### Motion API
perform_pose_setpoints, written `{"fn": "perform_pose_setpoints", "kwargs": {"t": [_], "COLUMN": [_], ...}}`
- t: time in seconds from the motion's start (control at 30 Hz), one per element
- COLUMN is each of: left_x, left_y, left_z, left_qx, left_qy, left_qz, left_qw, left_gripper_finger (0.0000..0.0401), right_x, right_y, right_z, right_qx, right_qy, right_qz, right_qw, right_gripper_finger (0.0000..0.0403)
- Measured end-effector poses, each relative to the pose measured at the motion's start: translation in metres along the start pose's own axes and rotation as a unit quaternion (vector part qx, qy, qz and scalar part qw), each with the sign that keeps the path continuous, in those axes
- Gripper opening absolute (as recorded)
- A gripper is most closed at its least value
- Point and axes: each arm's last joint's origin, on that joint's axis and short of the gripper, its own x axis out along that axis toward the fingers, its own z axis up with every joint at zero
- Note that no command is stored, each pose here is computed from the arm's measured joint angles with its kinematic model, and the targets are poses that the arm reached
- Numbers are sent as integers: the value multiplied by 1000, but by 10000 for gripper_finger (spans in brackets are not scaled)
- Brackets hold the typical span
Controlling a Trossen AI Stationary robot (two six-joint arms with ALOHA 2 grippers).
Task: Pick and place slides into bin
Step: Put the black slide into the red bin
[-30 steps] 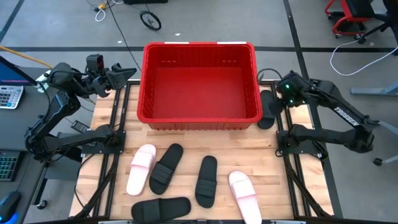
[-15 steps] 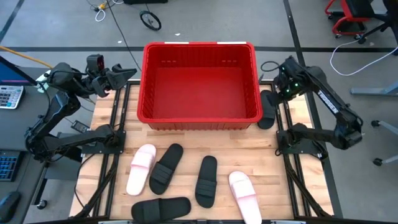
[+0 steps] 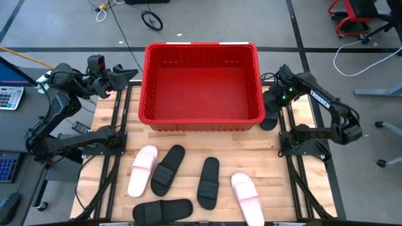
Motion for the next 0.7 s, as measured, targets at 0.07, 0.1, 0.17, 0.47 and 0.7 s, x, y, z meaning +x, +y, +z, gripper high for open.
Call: {"fn": "perform_pose_setpoints", "kwargs": {"t": [0.07,0.1,0.17,0.47,0.7], "left_x": [0,0,0,0,0], "left_y": [0,0,0,0,1], "left_z": [0,0,0,0,-1], "left_qx": [8,13,20,21,20], "left_qy": [0,0,0,1,3], "left_qz": [0,0,0,1,2], "left_qw": [1000,1000,1000,1000,1000], "left_gripper_finger": [107,107,107,107,107], "right_x": [4,6,9,23,32], "right_y": [-1,-2,-2,-10,-8], "right_z": [1,2,3,15,28], "right_qx": [28,41,59,193,222], "right_qy": [4,5,10,22,-5], "right_qz": [-2,-3,-2,-75,-68], "right_qw": [1000,999,998,978,973], "right_gripper_finger": [184,183,183,193,190]}}
